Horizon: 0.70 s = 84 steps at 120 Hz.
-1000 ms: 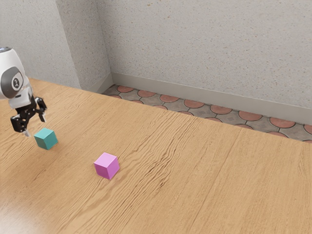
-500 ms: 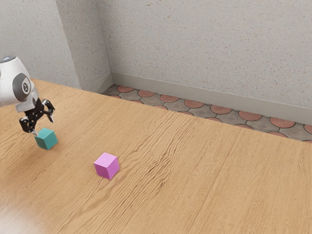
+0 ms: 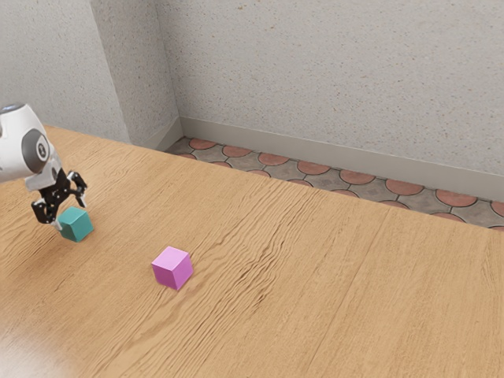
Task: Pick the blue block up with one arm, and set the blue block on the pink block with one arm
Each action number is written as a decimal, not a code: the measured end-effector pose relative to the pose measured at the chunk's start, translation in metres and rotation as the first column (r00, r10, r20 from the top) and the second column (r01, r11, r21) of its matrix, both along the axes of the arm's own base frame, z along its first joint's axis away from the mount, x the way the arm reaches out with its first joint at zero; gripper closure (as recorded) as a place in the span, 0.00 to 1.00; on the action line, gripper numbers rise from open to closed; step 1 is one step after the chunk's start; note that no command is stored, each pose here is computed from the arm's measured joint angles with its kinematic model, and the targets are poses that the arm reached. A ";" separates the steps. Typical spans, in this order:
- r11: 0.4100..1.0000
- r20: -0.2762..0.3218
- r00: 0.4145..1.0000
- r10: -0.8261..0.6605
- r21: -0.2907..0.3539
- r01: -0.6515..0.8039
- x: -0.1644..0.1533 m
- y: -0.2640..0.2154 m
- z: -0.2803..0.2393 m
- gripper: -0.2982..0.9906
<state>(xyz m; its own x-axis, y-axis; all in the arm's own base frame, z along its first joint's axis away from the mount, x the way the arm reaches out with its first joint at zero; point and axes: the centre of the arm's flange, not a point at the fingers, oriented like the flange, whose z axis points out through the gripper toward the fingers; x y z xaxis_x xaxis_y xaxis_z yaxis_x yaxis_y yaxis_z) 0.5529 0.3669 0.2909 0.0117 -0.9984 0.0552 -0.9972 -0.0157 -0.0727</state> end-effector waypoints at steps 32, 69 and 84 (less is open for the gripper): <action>1.000 -0.025 1.000 0.004 -0.011 -0.005 0.007 0.005 -0.028 0.23; 1.000 -0.034 0.999 0.006 -0.013 -0.006 0.012 0.008 -0.040 0.36; 1.000 -0.027 1.000 0.006 -0.007 -0.006 0.014 0.004 -0.033 0.47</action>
<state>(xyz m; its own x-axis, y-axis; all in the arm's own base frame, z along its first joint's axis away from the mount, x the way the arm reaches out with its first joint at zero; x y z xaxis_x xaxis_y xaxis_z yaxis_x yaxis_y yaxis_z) 0.5673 0.3708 0.2577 0.0189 -0.9979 0.0618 -0.9987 -0.0218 -0.0455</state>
